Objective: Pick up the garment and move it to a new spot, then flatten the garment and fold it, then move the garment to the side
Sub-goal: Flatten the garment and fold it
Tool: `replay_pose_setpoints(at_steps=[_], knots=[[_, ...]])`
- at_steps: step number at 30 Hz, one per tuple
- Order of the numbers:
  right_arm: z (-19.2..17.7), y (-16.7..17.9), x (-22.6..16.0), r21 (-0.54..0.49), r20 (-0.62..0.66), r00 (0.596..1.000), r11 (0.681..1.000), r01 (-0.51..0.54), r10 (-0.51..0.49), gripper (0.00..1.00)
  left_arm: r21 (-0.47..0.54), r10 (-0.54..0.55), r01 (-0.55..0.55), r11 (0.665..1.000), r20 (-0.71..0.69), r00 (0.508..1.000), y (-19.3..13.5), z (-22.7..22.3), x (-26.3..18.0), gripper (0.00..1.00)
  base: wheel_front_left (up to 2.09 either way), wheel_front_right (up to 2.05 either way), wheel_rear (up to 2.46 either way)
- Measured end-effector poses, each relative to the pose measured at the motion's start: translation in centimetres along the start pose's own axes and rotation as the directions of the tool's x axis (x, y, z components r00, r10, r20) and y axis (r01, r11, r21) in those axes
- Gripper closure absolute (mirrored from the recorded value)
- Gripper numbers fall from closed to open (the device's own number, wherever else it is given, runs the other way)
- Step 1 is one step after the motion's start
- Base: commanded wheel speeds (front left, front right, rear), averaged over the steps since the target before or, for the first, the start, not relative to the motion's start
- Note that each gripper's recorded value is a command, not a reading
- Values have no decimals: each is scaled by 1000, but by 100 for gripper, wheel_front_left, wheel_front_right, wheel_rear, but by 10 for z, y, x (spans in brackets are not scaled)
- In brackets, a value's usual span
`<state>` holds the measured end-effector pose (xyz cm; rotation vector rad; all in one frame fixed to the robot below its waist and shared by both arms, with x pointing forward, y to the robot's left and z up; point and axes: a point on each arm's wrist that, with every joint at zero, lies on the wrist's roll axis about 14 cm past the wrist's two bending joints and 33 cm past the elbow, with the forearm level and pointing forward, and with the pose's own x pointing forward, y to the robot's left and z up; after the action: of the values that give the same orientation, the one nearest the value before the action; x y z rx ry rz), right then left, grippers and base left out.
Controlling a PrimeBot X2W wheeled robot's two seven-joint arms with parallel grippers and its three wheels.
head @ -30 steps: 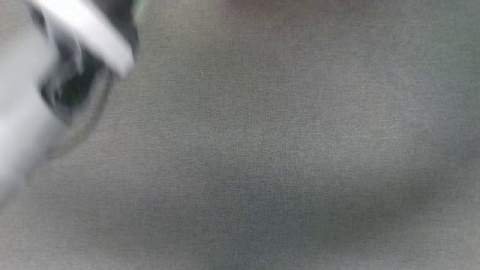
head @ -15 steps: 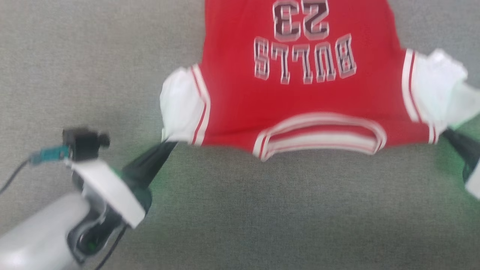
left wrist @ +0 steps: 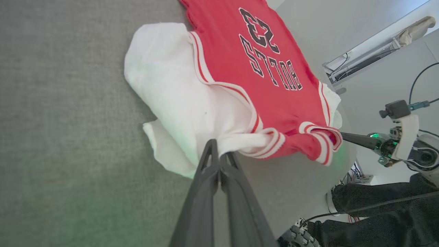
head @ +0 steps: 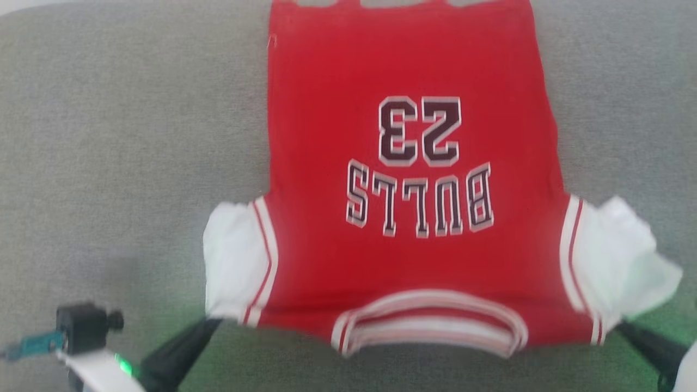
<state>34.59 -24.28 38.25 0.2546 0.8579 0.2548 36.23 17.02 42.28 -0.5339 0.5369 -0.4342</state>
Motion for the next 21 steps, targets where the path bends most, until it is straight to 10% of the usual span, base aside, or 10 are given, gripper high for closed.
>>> replay_pose_setpoints(at_steps=[21], knots=[[-26,18,12,-109,-166,985,994,33,-51,100,76,26,-11,997,-198,980,11,-62,18,100,0,0,0]])
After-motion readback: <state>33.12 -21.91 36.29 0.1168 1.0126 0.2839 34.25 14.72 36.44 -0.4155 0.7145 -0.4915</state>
